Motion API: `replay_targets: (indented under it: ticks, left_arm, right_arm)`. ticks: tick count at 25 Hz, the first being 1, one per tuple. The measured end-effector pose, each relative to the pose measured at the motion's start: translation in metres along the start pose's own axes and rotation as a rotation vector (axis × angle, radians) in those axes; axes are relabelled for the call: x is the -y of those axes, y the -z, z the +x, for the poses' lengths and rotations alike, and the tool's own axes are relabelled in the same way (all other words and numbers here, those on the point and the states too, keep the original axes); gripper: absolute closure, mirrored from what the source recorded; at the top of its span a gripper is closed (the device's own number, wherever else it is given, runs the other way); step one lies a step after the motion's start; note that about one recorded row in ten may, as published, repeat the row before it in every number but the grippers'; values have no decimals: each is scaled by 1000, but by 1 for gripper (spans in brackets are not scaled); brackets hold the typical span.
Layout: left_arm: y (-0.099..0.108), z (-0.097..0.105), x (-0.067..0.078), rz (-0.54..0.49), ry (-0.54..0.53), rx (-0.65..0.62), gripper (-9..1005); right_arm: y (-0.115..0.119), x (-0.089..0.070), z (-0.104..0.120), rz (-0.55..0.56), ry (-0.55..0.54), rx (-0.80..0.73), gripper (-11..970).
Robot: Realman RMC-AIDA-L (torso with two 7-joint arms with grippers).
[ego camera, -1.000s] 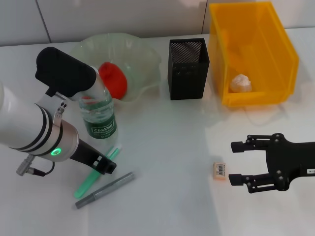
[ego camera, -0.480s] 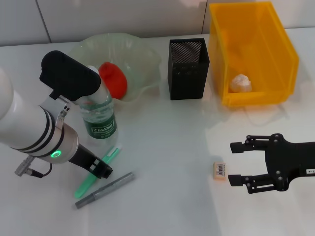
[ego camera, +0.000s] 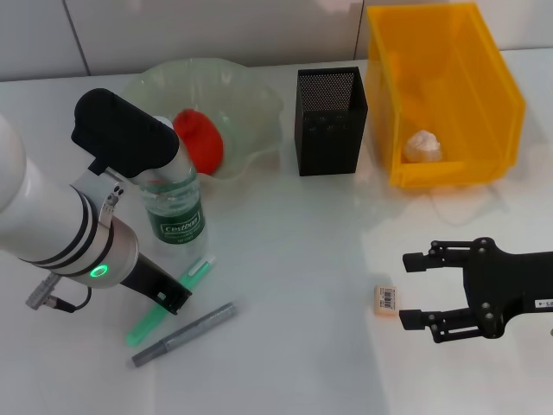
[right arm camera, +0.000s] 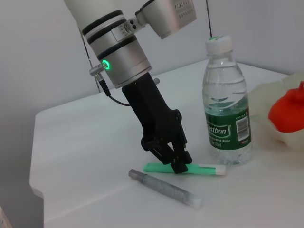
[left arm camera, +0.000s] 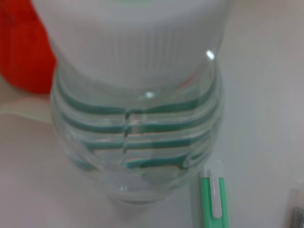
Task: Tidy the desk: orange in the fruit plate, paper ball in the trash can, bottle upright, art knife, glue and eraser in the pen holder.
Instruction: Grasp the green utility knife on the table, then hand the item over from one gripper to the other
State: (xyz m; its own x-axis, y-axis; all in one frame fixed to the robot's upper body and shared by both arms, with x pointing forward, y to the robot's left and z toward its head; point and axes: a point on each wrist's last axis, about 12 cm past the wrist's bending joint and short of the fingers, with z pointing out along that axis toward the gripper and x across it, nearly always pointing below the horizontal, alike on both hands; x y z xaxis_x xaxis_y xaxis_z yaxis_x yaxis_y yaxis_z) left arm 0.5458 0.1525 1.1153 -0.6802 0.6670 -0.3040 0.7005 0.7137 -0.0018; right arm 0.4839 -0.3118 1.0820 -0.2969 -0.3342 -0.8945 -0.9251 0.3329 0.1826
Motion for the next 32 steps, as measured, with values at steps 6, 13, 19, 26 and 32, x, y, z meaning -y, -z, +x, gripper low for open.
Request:
replay_targets:
  ticks: [6, 13, 19, 26, 32]
  left_arm:
    - [0, 0, 0, 0, -7, -1, 801]
    - [-5, -2, 3, -1, -29, -28, 801]
    - [0, -5, 7, -3, -48, -14, 800]
    - [7, -6, 11, -5, -72, -6, 800]
    - [48, -15, 31, -5, -128, 158, 800]
  right_arm:
    - [0, 0, 0, 0, -1, 0, 167]
    - [0, 0, 1, 0, -1, -2, 167]
    - [1, -1, 1, 3, -7, 0, 167]
    - [2, -1, 2, 8, -12, 6, 167]
    - [32, 6, 2, 191, -91, 225, 167]
